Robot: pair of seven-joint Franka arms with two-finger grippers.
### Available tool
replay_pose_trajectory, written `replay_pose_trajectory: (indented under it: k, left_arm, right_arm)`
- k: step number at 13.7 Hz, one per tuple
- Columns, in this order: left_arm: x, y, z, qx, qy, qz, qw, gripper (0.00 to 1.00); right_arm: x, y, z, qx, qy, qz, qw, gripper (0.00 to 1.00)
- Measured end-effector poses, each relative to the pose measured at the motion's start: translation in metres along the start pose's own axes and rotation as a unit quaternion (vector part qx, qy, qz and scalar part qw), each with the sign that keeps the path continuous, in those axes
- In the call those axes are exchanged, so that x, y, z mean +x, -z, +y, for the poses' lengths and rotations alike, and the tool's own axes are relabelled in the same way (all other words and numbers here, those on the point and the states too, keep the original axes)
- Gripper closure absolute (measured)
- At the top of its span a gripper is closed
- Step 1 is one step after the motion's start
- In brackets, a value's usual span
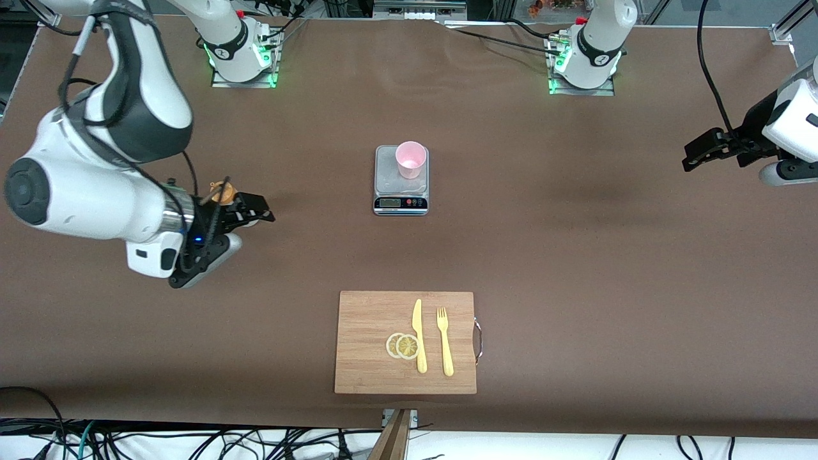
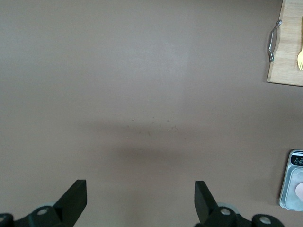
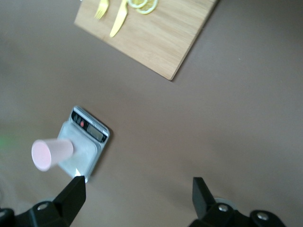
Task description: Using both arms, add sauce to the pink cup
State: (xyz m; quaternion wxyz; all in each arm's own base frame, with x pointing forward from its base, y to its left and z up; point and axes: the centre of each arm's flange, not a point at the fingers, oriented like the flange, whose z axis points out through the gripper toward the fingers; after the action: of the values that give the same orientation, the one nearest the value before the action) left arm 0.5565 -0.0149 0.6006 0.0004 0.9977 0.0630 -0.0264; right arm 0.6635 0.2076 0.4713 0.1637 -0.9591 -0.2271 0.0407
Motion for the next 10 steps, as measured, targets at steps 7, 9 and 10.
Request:
replay_pose_trajectory:
  k: [7,9,10]
  left_arm:
    - [0.000,0.000,0.000,0.000,0.000,0.000,1.000,0.00]
    - [0.000,0.000,0.000,0.000,0.000,0.000,1.000,0.00]
    - [0.000,0.000,0.000,0.000,0.000,0.000,1.000,0.00]
  right_arm:
    - [-0.003,-0.034,0.012,-0.106,-0.053,-0.035,0.992,0.00]
    - [-0.003,-0.048,0.022,-0.135,-0.048,-0.033,0.989,0.00]
    - [-0.003,-0.053,0.026,-0.145,-0.045,-0.031,0.988,0.00]
